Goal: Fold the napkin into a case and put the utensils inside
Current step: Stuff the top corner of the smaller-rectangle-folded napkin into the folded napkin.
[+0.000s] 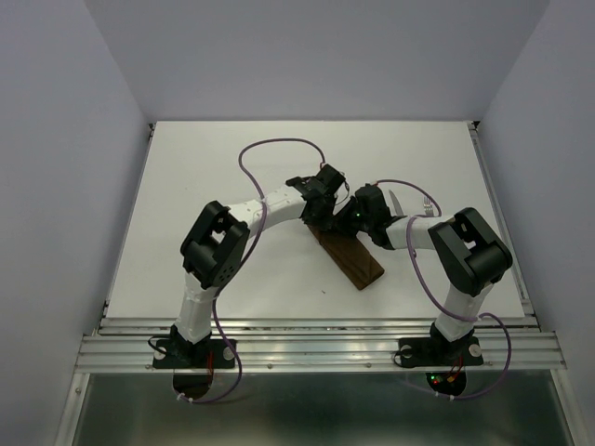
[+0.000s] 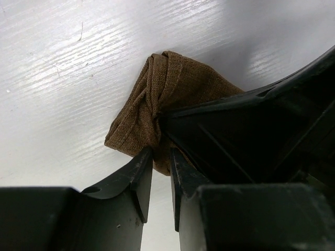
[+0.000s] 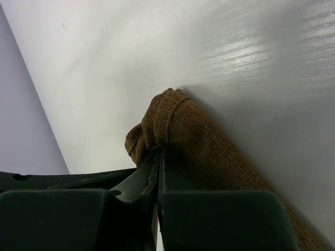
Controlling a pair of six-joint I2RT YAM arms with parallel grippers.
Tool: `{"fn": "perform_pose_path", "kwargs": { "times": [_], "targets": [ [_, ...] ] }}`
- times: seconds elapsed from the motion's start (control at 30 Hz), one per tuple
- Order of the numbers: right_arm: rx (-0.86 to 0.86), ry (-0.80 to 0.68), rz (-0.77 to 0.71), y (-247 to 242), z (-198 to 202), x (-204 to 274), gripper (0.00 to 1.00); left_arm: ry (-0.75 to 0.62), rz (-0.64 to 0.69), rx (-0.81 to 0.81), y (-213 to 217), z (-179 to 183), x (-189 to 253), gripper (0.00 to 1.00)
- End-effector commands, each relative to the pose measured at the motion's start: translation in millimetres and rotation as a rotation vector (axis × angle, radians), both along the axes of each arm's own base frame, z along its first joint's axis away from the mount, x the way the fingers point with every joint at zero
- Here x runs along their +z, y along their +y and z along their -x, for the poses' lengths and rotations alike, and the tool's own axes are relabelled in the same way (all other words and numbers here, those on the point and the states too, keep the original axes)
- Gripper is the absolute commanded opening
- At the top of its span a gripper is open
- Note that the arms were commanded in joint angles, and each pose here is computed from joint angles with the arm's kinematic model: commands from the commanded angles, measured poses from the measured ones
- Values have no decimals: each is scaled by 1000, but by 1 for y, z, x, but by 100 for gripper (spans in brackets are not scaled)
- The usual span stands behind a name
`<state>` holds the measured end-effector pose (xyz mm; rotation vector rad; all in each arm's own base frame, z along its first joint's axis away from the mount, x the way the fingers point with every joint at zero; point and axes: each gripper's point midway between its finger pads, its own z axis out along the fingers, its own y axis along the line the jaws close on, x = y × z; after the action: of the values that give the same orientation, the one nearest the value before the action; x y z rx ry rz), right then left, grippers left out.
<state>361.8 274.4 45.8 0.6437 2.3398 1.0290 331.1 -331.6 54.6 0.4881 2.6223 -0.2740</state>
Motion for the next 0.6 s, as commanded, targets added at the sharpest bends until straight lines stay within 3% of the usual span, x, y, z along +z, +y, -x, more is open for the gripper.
{"fn": "perform_pose_path", "kwargs": {
  "times": [0.0,0.43,0.57],
  "targets": [
    [9,-84,-53,12,-12,29,1,-30,-27,0,-2,-5,2,31],
    [9,-89,-56,11,-11,32,1,-56,-87,26,11,-10,0,29],
    [13,-97,-57,12,-12,34,1,-58,-80,23,9,-11,1,12]
  ]
}}
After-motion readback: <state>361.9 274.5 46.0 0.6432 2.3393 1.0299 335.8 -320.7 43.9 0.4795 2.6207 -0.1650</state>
